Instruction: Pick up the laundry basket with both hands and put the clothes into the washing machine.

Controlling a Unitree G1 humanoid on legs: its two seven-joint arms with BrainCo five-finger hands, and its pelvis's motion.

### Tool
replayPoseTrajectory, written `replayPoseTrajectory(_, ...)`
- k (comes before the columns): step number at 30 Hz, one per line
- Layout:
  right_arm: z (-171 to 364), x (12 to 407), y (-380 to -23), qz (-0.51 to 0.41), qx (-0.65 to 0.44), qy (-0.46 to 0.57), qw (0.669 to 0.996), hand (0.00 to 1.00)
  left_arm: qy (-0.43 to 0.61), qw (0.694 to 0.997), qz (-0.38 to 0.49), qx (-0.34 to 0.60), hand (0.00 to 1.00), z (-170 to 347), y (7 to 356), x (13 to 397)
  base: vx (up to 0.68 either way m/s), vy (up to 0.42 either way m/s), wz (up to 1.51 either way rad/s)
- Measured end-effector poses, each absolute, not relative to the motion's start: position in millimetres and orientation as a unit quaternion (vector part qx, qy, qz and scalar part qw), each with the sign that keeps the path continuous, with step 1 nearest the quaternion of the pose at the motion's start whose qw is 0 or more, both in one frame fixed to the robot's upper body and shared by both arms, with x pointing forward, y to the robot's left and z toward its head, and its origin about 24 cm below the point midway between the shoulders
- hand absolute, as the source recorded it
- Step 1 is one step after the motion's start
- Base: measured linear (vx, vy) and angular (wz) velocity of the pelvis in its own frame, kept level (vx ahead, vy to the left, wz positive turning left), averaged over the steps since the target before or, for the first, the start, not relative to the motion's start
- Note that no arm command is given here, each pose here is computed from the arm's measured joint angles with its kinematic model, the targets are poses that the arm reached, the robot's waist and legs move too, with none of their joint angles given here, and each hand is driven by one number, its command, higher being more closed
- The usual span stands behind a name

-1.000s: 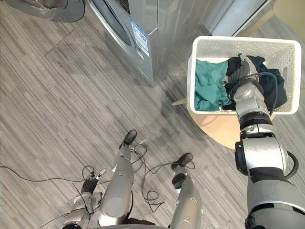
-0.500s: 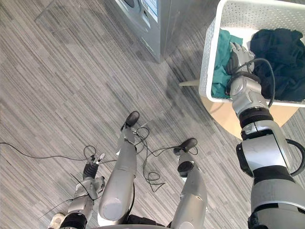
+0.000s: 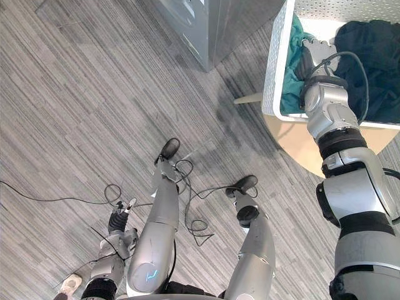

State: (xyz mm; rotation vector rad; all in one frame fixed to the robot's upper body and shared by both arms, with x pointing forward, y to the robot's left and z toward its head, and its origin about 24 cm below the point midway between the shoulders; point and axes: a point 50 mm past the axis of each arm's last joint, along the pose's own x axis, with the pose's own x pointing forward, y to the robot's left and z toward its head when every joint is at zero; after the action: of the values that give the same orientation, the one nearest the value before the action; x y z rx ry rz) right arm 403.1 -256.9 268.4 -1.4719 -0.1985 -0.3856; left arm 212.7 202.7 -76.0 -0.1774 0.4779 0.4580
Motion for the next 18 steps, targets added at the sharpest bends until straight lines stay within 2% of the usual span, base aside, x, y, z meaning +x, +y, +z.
replayPoseTrajectory(4, 260.5, 403.6, -256.9, -0.167, -0.660, -0.081, 0.728, 1.00, 0.232, 0.941, 0.231, -0.089, 0.00, -75.0, 201.6, 213.3, 0.10, -0.106, 0.04)
replayPoseTrajectory(7, 244.4, 402.4, -262.1, -0.159, -0.631, -0.063, 0.757, 1.00, 0.232, 0.940, 0.232, -0.091, 0.00, -75.2, 200.7, 213.2, 0.10, -0.099, 0.01)
replayPoseTrajectory(11, 234.2, 397.4, -275.9, -0.181, -0.475, -0.057, 0.859, 1.00, 0.235, 0.936, 0.245, -0.098, 0.00, -77.2, 203.5, 209.5, 0.11, -0.099, 0.01)
replayPoseTrajectory(16, 251.8, 387.2, -295.2, -0.226, -0.314, -0.096, 0.917, 1.00, 0.247, 0.931, 0.252, -0.094, 0.00, -82.5, 207.9, 201.0, 0.11, -0.073, 0.01)
replayPoseTrajectory(18, 256.2, 382.4, -305.3, -0.244, -0.261, -0.106, 0.928, 1.00, 0.251, 0.930, 0.254, -0.090, 0.00, -83.8, 210.7, 197.9, 0.11, -0.045, -0.04)
